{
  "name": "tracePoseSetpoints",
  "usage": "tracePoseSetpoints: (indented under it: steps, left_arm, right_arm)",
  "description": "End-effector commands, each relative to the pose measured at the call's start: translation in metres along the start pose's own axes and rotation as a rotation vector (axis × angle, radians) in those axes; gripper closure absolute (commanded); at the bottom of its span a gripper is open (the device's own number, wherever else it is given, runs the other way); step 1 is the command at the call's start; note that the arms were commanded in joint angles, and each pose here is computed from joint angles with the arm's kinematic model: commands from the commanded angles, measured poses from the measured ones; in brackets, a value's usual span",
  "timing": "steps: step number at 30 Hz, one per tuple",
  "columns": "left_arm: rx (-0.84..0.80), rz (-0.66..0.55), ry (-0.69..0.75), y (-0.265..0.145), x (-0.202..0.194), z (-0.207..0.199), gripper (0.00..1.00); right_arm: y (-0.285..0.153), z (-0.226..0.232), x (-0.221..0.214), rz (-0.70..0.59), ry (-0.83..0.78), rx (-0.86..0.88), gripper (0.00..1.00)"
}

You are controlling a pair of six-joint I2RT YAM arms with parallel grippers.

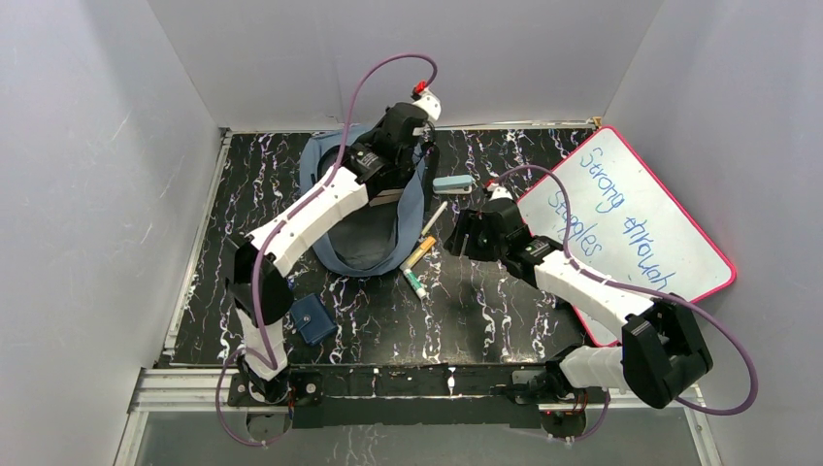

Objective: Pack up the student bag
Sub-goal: Zip the student bag at the center of the board.

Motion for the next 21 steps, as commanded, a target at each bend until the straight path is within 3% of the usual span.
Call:
tracePoseSetpoints:
  steps: [1, 3, 6, 12, 17, 21]
  left_arm:
    - [0.005, -0.074, -0.155, -0.042, 0.007, 0.044, 1.0]
    - [-0.105, -0.058, -0.188, -0.051, -0.007, 0.03, 0.98]
    - [-0.291, -0.05, -0.269, -0.071, -0.022, 0.012, 0.79]
    - [-0.572, -0.044, -0.373, -0.113, -0.048, -0.013, 0.57]
    - [-0.551, -0.036, -0.458, -0.118, -0.067, 0.007, 0.53]
    - [-0.448, 0.006, -0.65, -0.095, -0.081, 0.045, 0.52]
  right_arm:
    - [-0.007, 0.012, 0.011, -0.029, -0.051, 0.072, 0.29]
    - [-0.008, 0.015, 0.018, -0.046, -0.071, 0.08, 0.28]
    - [-0.01, 0.019, 0.028, -0.073, -0.113, 0.1, 0.28]
    - [-0.013, 0.023, 0.047, -0.107, -0.161, 0.088, 0.28]
    - [-0.022, 0.025, 0.058, -0.149, -0.171, 0.086, 0.28]
    - [-0.029, 0.034, 0.068, -0.181, -0.194, 0.127, 0.29]
Point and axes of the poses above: each gripper's point midway between its finger pads, its own y axis out along the fingers, its own z axis along the line the jaws close on, x = y × z, the point moved 3 cm from there along -y, back along the fingers, and after that the axes turned 9 degrees about -y, right-handed, at the moved point
